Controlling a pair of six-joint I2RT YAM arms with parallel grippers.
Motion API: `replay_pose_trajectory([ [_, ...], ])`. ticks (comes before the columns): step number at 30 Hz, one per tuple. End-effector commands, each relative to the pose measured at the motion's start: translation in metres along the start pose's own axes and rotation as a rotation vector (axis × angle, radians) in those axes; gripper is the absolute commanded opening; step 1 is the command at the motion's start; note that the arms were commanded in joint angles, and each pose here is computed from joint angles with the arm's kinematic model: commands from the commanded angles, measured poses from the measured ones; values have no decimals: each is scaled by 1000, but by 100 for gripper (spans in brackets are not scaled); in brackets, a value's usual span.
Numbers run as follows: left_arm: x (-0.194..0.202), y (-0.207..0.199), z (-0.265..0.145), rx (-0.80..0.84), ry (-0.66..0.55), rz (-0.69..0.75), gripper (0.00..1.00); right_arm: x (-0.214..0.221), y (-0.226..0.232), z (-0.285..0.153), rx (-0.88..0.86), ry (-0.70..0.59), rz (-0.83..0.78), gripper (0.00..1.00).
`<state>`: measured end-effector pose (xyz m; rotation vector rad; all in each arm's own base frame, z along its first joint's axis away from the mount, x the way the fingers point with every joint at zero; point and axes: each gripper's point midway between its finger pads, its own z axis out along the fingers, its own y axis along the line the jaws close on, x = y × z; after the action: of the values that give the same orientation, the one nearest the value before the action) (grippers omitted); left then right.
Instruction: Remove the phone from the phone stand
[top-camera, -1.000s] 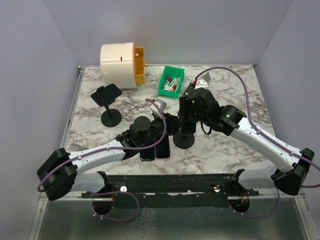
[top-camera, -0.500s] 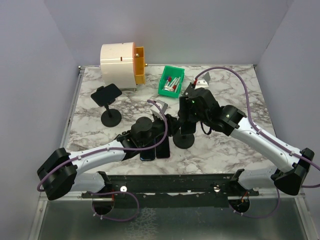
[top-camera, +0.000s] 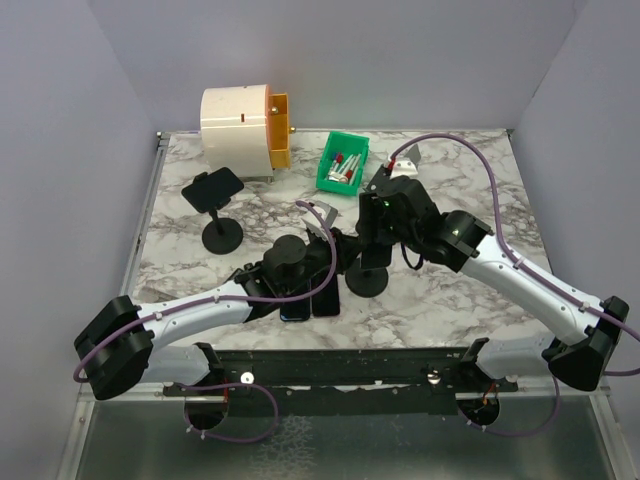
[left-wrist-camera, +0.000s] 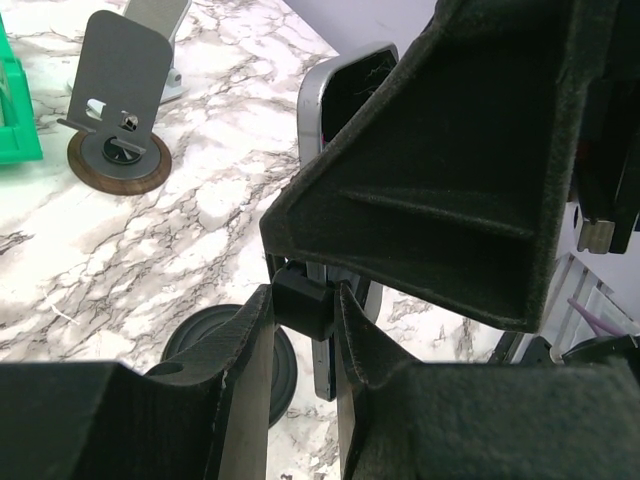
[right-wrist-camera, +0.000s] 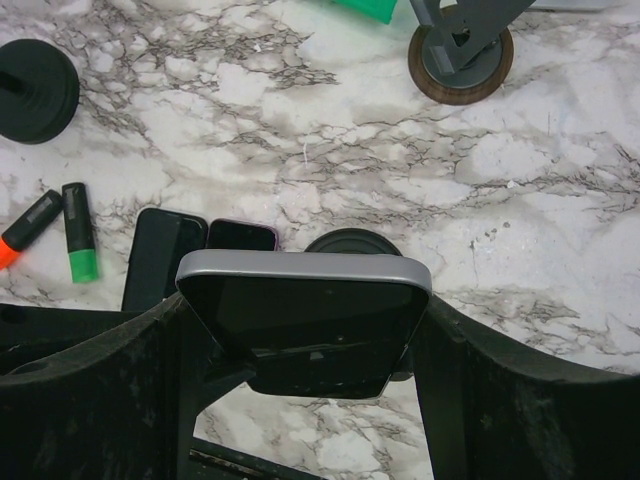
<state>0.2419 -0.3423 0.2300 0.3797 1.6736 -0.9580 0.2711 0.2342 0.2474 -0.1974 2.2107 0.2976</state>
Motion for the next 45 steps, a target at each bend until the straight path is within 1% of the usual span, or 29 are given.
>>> replay_pose_trajectory([
  [1,-7,12,-4,-67,-31,1,0,12,-3,1,18,23,37,0],
  [9,-2,20,-11,-99,-43,-28,0,18,-18,0,77,10,44,0],
  [14,-5,25,-15,-122,-63,-32,0,21,-27,-1,112,13,33,0],
  [27,-9,37,-20,-171,-87,-26,0,13,-33,-12,129,-6,17,0],
  [37,-18,43,-26,-196,-116,-14,0,16,-41,-15,161,2,-7,0],
  [45,-18,43,-27,-191,-119,-37,0,20,-47,-17,180,8,-20,0],
])
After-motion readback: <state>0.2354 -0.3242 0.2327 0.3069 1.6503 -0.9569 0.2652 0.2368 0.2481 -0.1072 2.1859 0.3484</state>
